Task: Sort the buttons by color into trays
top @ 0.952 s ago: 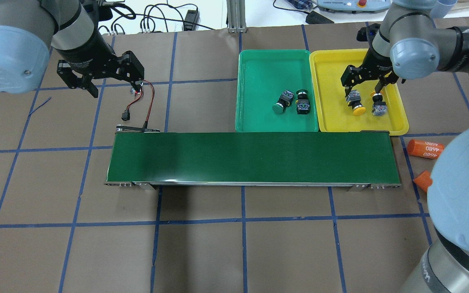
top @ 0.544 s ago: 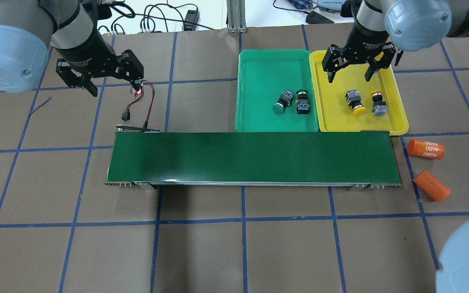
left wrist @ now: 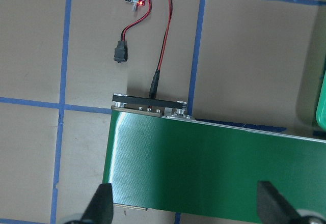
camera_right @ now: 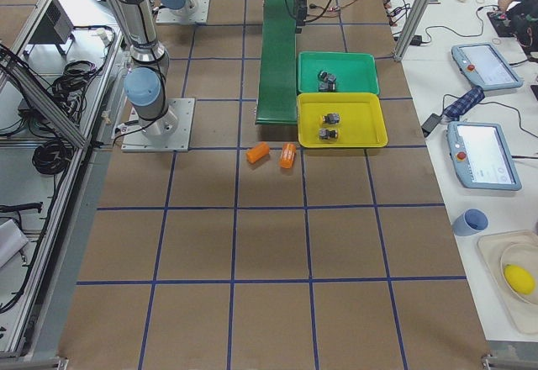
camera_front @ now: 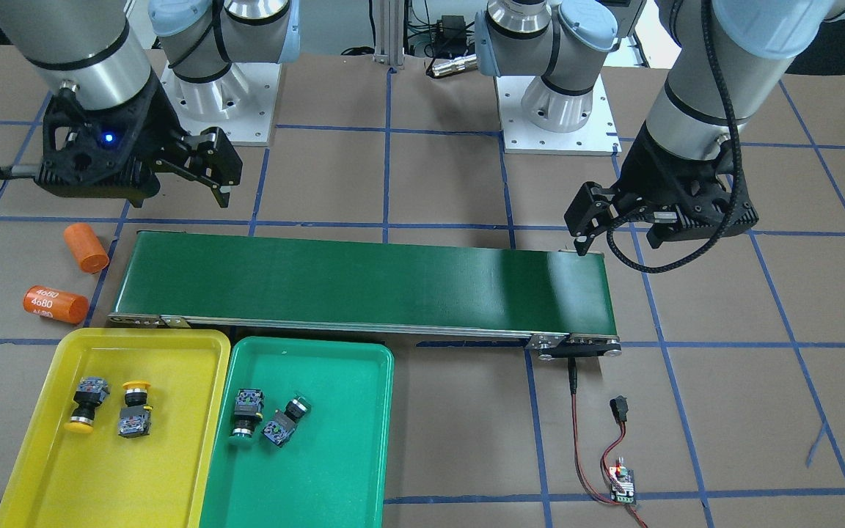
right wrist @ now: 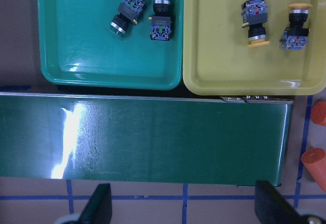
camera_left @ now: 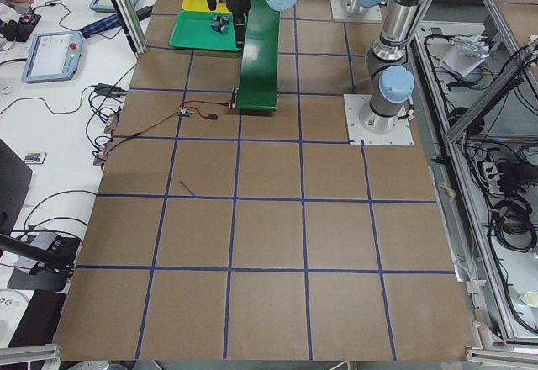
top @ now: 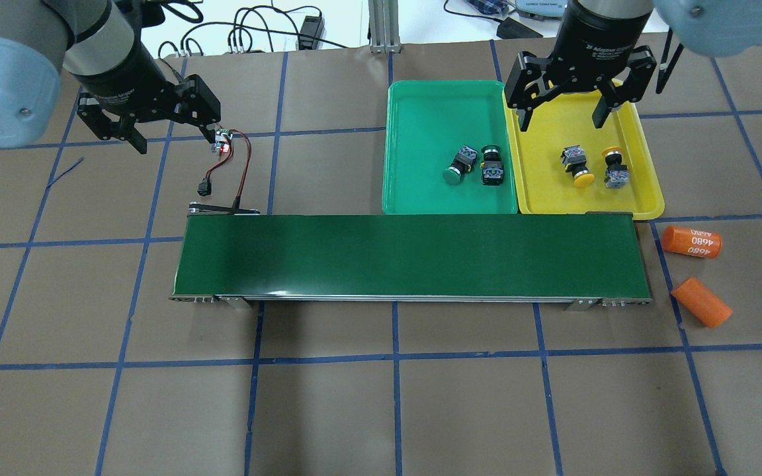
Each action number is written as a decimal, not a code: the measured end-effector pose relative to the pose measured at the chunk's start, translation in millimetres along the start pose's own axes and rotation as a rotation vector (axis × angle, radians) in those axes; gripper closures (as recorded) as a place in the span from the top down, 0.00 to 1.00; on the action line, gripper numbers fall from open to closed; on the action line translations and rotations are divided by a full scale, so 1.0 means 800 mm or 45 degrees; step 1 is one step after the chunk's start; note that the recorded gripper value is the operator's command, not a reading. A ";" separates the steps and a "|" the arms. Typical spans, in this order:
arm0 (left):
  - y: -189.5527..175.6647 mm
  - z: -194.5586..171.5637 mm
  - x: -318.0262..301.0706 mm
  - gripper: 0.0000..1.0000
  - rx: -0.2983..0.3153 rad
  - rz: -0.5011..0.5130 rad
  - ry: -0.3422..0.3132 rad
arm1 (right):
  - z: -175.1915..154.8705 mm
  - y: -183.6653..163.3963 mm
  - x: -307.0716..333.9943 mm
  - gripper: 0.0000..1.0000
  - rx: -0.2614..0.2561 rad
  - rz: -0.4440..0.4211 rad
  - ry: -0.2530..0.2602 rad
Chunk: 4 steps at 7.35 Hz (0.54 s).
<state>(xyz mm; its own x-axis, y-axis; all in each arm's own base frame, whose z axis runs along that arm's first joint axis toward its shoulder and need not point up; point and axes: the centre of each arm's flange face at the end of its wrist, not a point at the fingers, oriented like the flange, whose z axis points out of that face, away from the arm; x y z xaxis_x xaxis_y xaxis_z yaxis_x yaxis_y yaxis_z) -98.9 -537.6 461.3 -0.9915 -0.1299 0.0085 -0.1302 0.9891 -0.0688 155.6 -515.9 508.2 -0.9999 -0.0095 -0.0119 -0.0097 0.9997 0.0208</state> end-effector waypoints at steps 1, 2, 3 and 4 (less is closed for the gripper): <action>0.000 0.001 -0.001 1.00 -0.002 -0.003 0.000 | -0.007 0.009 -0.001 1.00 0.026 -0.002 -0.003; 0.000 0.001 -0.003 1.00 -0.002 -0.005 -0.001 | -0.009 0.010 -0.001 1.00 0.051 -0.003 -0.005; 0.000 0.000 -0.004 1.00 -0.001 -0.006 -0.001 | -0.008 0.010 -0.001 1.00 0.059 -0.002 -0.006; 0.000 0.001 -0.003 1.00 -0.004 -0.006 -0.001 | -0.007 0.011 -0.001 1.00 0.061 -0.002 -0.006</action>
<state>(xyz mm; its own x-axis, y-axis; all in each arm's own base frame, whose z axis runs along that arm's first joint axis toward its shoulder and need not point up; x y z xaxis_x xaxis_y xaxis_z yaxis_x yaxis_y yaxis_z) -96.2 -537.1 460.1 -0.9909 -0.1346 0.0082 -0.1349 0.9887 -0.0660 156.2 -507.5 514.0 -0.9998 -0.0111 -0.0164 -0.0106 0.9996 -0.0275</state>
